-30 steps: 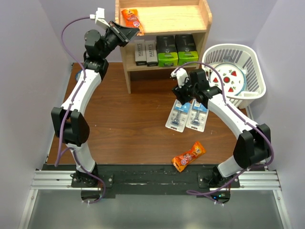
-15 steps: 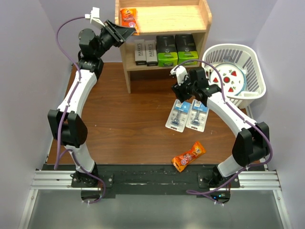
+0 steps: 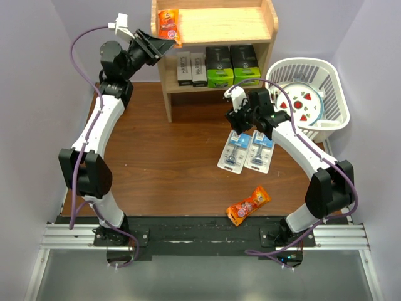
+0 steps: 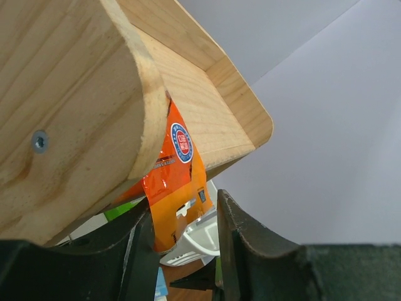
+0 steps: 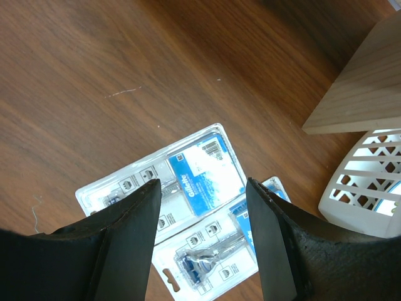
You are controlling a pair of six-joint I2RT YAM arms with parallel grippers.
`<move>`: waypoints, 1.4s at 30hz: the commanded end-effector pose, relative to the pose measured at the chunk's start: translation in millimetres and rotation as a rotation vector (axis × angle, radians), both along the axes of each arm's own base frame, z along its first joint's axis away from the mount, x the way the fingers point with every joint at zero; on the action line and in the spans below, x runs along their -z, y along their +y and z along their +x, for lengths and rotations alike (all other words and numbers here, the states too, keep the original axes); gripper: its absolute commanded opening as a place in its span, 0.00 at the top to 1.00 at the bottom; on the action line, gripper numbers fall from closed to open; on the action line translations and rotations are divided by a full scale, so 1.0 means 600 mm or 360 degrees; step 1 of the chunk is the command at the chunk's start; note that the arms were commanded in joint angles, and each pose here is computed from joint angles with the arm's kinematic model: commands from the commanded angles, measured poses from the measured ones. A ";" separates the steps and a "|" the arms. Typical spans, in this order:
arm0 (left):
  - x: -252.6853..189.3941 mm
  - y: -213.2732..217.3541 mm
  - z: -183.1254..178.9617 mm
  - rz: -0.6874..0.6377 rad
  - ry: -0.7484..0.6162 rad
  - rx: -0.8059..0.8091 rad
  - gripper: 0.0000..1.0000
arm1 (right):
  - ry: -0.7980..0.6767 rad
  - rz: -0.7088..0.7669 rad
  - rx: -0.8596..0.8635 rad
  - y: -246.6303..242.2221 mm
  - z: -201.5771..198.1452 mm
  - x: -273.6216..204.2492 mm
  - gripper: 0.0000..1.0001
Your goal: Place and organize the shaving razors onto the shelf
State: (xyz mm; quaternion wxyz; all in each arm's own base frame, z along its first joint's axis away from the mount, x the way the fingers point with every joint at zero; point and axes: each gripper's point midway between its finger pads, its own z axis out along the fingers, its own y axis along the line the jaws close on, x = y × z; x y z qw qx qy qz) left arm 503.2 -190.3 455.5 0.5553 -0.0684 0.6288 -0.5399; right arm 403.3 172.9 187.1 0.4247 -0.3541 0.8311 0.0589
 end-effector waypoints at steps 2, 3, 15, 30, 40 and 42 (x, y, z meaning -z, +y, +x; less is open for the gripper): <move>0.008 0.017 -0.012 0.0021 0.0043 -0.0037 0.57 | -0.0123 0.0070 0.0019 0.011 0.022 -0.046 0.39; 0.006 0.017 -0.014 0.0021 0.0040 -0.0035 0.57 | -0.0124 0.0073 0.0018 0.012 0.021 -0.048 0.39; -0.008 0.022 -0.016 0.0017 -0.0012 -0.0068 0.96 | -0.0122 0.0076 0.0020 0.009 0.014 -0.043 0.39; -0.031 0.024 0.025 -0.0067 -0.0021 -0.0114 1.00 | -0.0113 0.0062 0.0025 0.009 0.019 -0.034 0.39; 0.003 0.022 0.037 -0.0105 0.0130 -0.0105 0.81 | -0.0114 0.0055 0.0026 0.010 0.026 -0.037 0.39; 0.005 0.021 0.036 -0.0104 0.0136 -0.0095 0.80 | -0.0113 0.0056 0.0028 0.011 0.027 -0.039 0.39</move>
